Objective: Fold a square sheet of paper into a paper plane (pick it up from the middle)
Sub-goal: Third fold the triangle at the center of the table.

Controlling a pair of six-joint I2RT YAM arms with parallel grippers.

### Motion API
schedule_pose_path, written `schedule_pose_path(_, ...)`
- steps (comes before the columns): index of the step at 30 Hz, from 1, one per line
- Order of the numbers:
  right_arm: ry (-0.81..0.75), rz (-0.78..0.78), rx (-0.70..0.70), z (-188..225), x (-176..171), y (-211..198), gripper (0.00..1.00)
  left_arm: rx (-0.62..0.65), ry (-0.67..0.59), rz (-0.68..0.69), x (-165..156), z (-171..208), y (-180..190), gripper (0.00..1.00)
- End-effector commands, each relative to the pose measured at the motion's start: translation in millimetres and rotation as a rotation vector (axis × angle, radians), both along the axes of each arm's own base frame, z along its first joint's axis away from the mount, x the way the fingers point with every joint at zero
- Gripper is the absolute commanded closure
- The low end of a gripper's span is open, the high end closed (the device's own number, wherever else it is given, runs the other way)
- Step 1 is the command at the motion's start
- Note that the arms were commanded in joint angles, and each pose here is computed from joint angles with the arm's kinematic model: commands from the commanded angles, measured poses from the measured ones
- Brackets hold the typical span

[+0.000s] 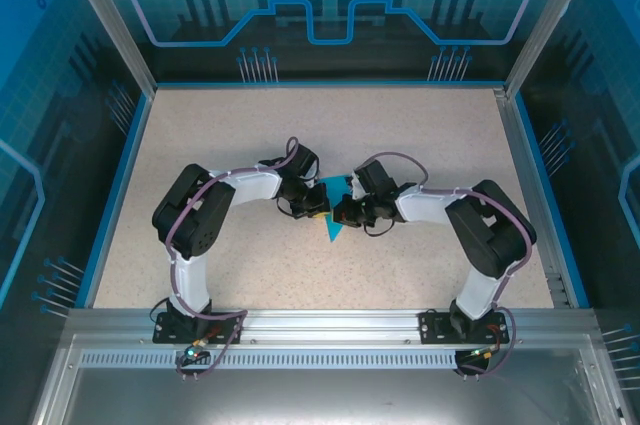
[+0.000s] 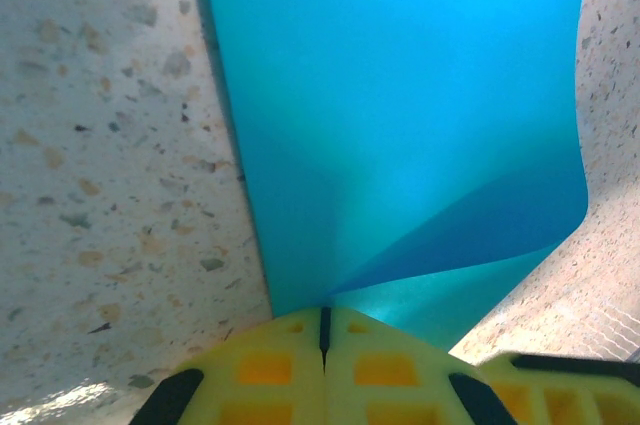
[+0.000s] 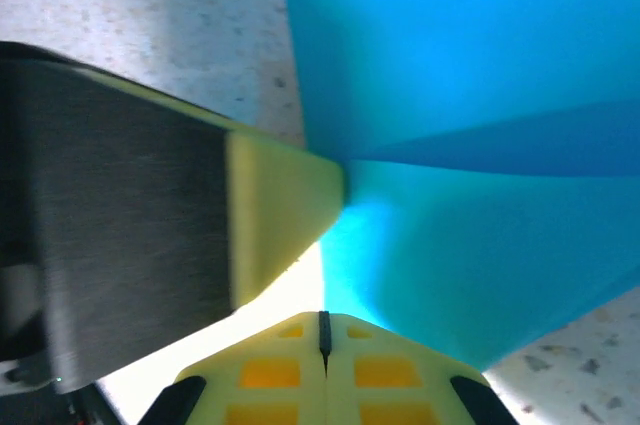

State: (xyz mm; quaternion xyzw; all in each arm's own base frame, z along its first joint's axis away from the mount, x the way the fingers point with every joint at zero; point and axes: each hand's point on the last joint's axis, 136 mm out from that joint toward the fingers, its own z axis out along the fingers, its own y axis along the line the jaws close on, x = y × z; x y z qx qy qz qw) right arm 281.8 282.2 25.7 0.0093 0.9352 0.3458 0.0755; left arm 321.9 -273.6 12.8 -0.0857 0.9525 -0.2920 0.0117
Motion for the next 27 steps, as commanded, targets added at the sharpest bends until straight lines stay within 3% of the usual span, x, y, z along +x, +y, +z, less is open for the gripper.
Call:
schedule_pose_path(1,0.032,-0.031,-0.057,-20,0,-15,0.96,0.165,0.080,0.010,-22,-36,28,0.99)
schedule_pose_path(5,0.071,-0.069,-0.083,-33,-3,-26,0.97,0.166,0.077,0.006,-21,-35,28,0.99)
schedule_pose_path(13,-0.013,-0.087,-0.003,8,19,-21,0.97,0.169,0.078,-0.005,-21,-34,28,0.99)
schedule_pose_path(18,0.026,-0.111,-0.034,-10,25,-30,0.97,0.171,0.082,-0.006,-22,-35,29,0.99)
schedule_pose_path(23,0.103,-0.186,-0.158,-40,17,-54,0.97,0.183,0.080,-0.005,-22,-36,31,0.99)
schedule_pose_path(27,0.090,-0.213,-0.110,-29,20,-53,0.97,0.195,0.078,-0.003,-22,-36,33,0.99)
